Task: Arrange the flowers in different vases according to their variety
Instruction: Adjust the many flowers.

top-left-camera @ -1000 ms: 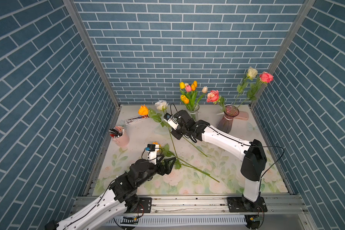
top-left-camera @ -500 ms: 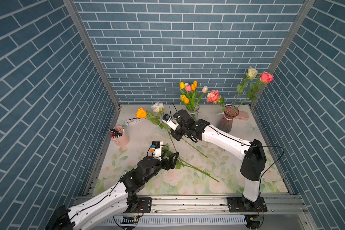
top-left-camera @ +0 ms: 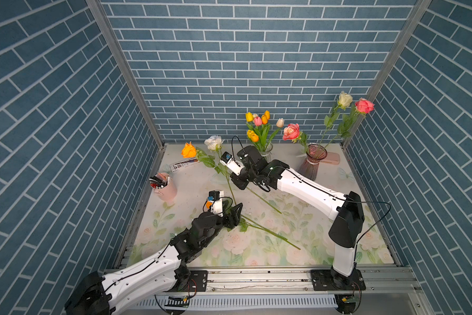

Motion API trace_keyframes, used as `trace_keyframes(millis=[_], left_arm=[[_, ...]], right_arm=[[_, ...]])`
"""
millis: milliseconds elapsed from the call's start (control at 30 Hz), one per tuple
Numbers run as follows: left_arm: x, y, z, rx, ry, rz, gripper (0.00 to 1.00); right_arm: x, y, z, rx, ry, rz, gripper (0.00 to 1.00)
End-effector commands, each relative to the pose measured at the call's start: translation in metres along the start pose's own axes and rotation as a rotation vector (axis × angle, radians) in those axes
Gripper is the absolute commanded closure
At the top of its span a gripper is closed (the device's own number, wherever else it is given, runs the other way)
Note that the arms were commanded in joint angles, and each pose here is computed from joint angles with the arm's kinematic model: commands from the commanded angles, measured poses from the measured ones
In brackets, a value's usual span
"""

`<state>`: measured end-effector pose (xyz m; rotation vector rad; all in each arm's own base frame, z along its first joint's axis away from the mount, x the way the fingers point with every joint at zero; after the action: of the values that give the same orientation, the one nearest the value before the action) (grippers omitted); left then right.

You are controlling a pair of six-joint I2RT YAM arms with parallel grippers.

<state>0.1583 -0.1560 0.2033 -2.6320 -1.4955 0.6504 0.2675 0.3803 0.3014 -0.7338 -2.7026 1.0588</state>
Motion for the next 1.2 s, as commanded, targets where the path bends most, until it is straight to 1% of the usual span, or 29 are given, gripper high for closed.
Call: trace_keyframes(millis=[0, 200, 300, 367, 500, 567, 633, 767, 867, 1100, 1167], left_arm=[[0.001, 0.004, 0.0, -0.018, 0.028, -0.024, 0.29], [0.002, 0.009, -0.005, -0.044, 0.068, -0.085, 0.37], [0.001, 0.013, -0.008, -0.048, 0.078, -0.082, 0.41], [0.0, 0.017, -0.008, -0.042, 0.083, -0.078, 0.46], [-0.001, 0.024, -0.006, -0.031, 0.092, -0.08, 0.6], [-0.002, 0.026, -0.007, -0.034, 0.091, -0.08, 0.69], [-0.002, 0.027, -0.009, -0.037, 0.092, -0.084, 0.82], [-0.004, 0.028, -0.012, -0.041, 0.096, -0.081, 0.85], [-0.006, 0.027, -0.015, -0.041, 0.102, -0.066, 0.9], [-0.015, 0.023, -0.029, -0.041, 0.115, -0.005, 1.0], [-0.017, 0.02, -0.033, -0.042, 0.114, 0.005, 1.0]], right_arm=[[0.001, -0.015, -0.012, -0.039, 0.006, -0.014, 1.0], [0.004, -0.021, -0.013, -0.047, 0.007, -0.054, 1.0], [0.004, -0.022, -0.014, -0.049, 0.008, -0.059, 1.0], [0.005, -0.023, -0.014, -0.053, 0.009, -0.063, 1.0], [0.005, -0.025, -0.015, -0.054, 0.011, -0.069, 1.0], [0.006, -0.027, -0.015, -0.056, 0.01, -0.071, 1.0], [0.005, -0.028, -0.015, -0.056, 0.011, -0.069, 1.0], [0.005, -0.029, -0.014, -0.055, 0.011, -0.066, 1.0], [0.005, -0.026, -0.011, -0.044, 0.015, -0.055, 1.0], [-0.001, -0.01, 0.005, -0.008, 0.039, 0.03, 1.0], [-0.003, -0.006, 0.01, -0.003, 0.049, 0.055, 1.0]])
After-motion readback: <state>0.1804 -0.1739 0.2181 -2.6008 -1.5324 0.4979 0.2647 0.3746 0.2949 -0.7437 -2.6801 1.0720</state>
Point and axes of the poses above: each gripper's point midway between its finger pads, its own y axis out along the fingers, its own x axis along the line the jaws close on, z = x × y, the point moved 10 cm from there along -y, back along the fingers, and after that the axes turned 5 degrees about y, right-handed, at the moved point
